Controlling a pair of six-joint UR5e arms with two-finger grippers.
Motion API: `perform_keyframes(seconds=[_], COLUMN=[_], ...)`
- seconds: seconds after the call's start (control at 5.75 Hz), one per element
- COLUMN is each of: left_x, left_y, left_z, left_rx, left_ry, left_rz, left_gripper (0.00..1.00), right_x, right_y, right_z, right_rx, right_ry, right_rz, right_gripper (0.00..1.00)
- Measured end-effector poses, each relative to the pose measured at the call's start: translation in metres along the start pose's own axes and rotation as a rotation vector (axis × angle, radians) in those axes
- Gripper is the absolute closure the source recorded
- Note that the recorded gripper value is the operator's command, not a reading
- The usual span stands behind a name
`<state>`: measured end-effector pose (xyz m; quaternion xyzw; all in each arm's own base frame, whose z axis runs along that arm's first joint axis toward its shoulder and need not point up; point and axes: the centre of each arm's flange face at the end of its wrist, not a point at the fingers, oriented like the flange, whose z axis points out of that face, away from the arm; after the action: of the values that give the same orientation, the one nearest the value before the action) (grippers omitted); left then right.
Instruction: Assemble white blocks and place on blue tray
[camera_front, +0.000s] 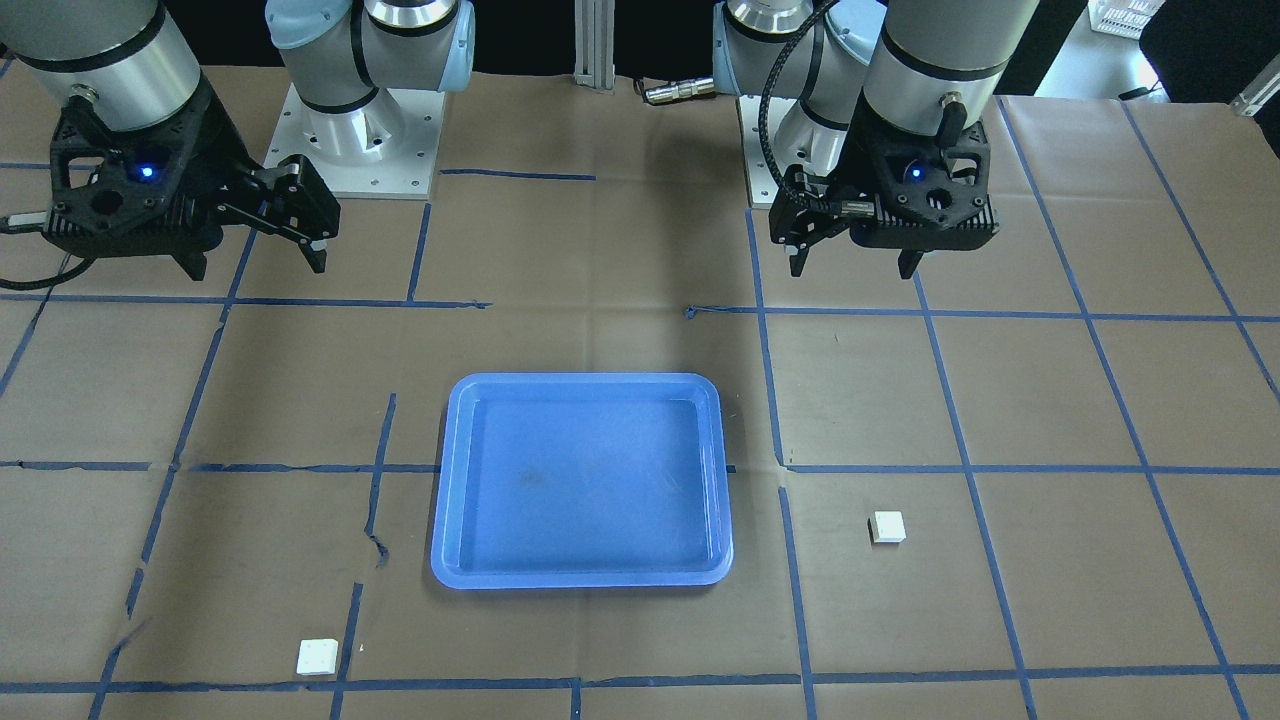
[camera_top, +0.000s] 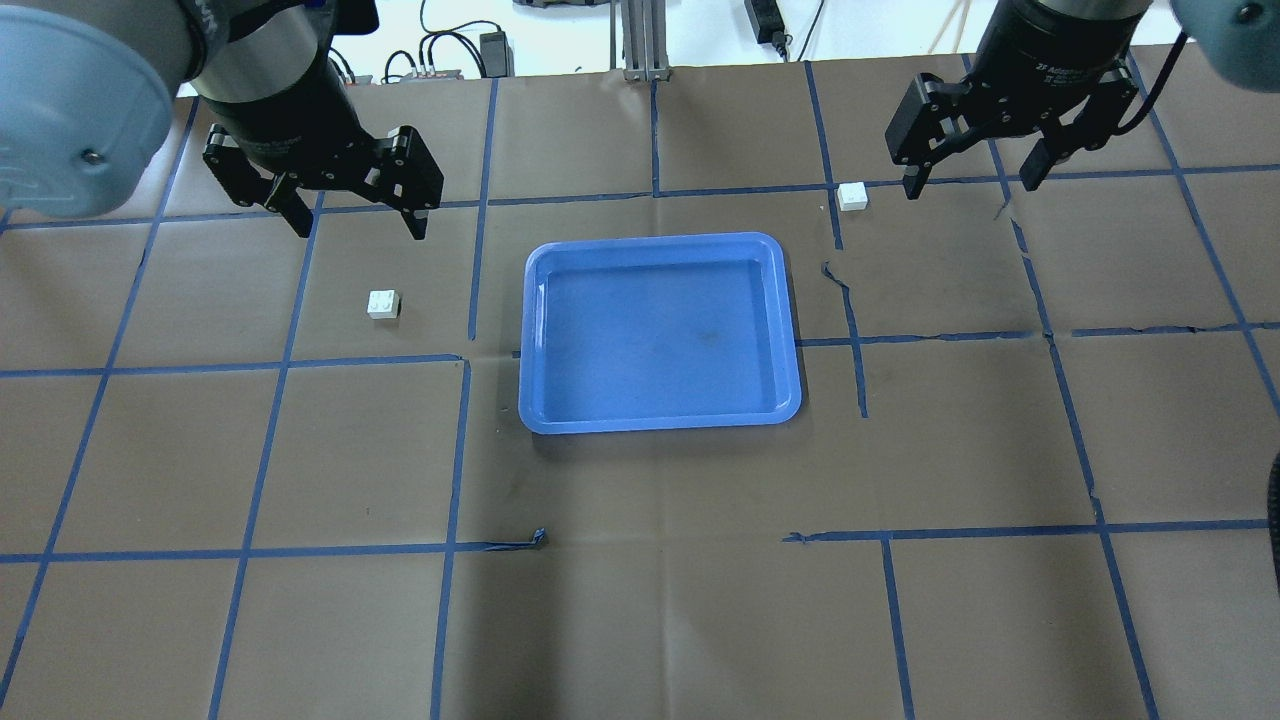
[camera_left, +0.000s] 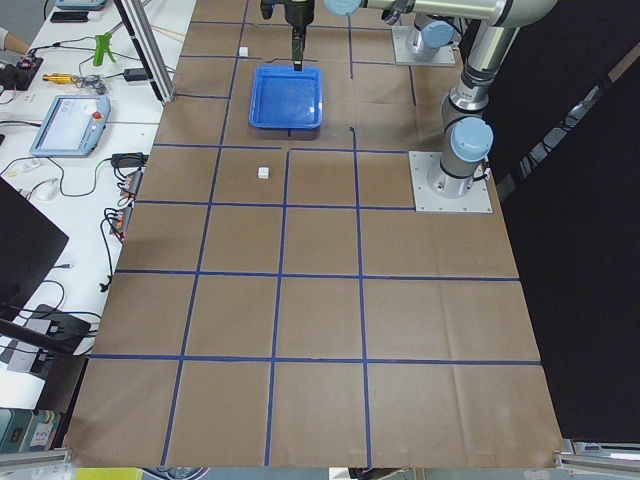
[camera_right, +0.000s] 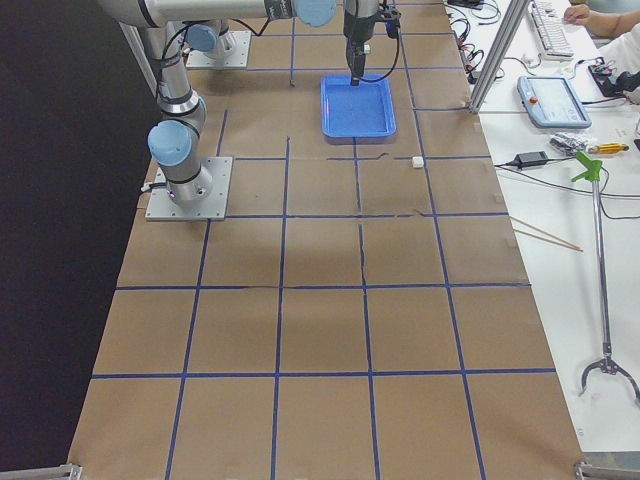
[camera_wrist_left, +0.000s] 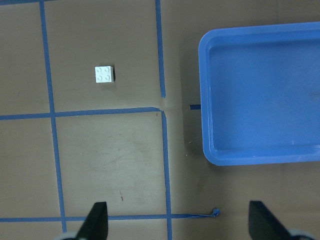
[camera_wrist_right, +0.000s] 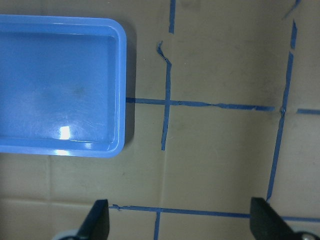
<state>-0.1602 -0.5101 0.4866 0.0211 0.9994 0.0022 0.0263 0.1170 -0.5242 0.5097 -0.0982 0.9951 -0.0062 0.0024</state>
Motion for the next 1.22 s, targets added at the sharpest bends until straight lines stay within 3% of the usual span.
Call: perform_keyframes(seconds=[0.35, 0.52, 0.87, 1.22], left_x=[0.003, 0.000, -0.011, -0.054], left_y=[-0.032, -0.045, -0.055, -0.069], left_z=[0.073, 0.119, 0.223, 0.258], left_rx=[-0.097, -0.097, 0.004, 0.069], left_ry=[-0.002, 0.002, 0.006, -0.003], left_rz=[-0.001, -0.015, -0.026, 0.026], left_gripper=[0.01, 0.01, 0.01, 0.01], right_x=[0.005, 0.008, 0.026, 0.080], right_y=[-0.014, -0.026, -0.050, -0.096], right_z=[0.009, 0.021, 0.045, 0.055], right_rx=[0.028, 0.026, 0.015, 0.048], right_ry=[0.017, 0.018, 0.006, 0.002], right_rz=[-0.364, -0.585, -0.990, -1.250], right_gripper=[0.00, 0.00, 0.00, 0.00])
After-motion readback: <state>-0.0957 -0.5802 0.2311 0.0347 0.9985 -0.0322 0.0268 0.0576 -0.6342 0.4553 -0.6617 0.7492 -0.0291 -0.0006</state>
